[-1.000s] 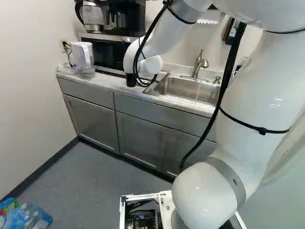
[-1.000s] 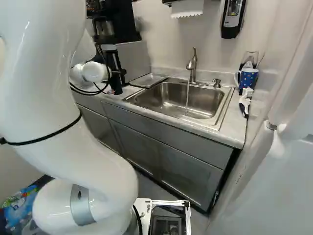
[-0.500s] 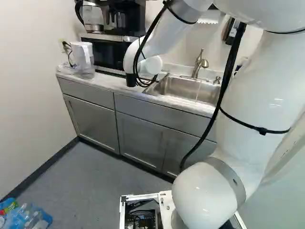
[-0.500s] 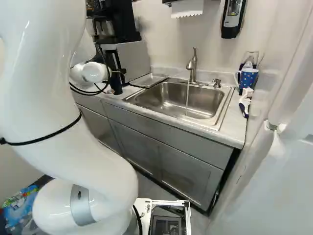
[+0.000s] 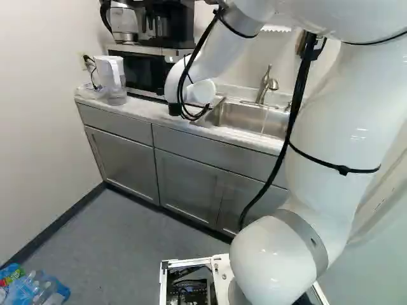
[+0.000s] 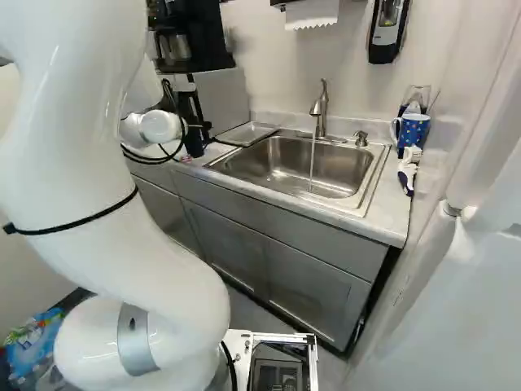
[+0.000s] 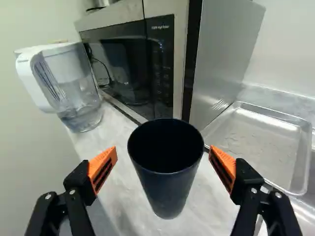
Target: Rinse the cup and place it in the tray
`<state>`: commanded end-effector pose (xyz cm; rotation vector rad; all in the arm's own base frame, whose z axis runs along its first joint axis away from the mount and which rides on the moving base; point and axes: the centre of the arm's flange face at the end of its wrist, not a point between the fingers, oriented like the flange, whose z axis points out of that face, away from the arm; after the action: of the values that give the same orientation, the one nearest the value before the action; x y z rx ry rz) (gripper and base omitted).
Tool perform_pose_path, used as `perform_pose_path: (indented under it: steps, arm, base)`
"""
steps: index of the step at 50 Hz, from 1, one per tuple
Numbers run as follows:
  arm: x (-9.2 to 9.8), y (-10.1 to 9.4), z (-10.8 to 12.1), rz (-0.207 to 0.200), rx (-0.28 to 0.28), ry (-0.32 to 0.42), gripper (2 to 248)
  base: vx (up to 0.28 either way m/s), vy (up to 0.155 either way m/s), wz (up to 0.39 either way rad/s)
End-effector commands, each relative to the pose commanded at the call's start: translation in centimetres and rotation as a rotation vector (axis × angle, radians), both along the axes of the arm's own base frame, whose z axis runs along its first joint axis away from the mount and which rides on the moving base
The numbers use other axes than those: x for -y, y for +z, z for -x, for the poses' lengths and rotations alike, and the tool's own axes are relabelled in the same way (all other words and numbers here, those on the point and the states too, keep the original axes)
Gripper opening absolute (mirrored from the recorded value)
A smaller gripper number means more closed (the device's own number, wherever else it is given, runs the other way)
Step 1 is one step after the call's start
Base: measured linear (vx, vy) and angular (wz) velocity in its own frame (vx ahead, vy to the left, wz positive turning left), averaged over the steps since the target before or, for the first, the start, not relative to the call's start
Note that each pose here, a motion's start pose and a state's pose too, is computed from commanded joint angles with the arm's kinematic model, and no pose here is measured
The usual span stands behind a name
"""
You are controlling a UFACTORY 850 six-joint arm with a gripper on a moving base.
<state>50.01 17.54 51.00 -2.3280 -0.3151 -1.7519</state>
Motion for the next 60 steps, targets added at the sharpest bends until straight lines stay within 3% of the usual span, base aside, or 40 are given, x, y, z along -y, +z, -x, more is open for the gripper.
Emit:
perform_pose_path:
  steps: [16,33,34,39,40,44,45,49,50,60]
  arm:
    - [-0.1,-1.8,-0.2,0.011,-0.032,0.0,247]
    - [-0.1,-1.8,-0.2,0.011,-0.032,0.0,247]
    - [-0.1,-1.8,-0.2,0.011,-0.032,0.0,216]
    - [-0.1,-1.8,-0.2,0.011,-0.032,0.0,216]
    - [-0.1,-1.8,-0.2,0.011,-0.032,0.0,178]
    - [-0.1,-1.8,-0.2,0.011,-0.032,0.0,178]
    - [-0.1,-1.8,-0.2,0.011,-0.032,0.0,140]
    - [-0.1,-1.8,-0.2,0.011,-0.032,0.0,140]
    - [-0.1,-1.8,-0.2,0.011,-0.032,0.0,126]
    - [-0.1,-1.6,-0.2,0.01,-0.029,0.0,126]
  base:
    - [0.0,0.0,0.0]
    - [0.0,0.0,0.0]
    - [0.0,0.0,0.0]
    - [0.0,0.0,0.0]
    - [0.0,0.0,0.0]
    - [0.0,0.0,0.0]
    - [0.0,0.0,0.0]
    - [0.0,0.0,0.0]
    - [0.0,0.0,0.0]
    - [0.0,0.0,0.0]
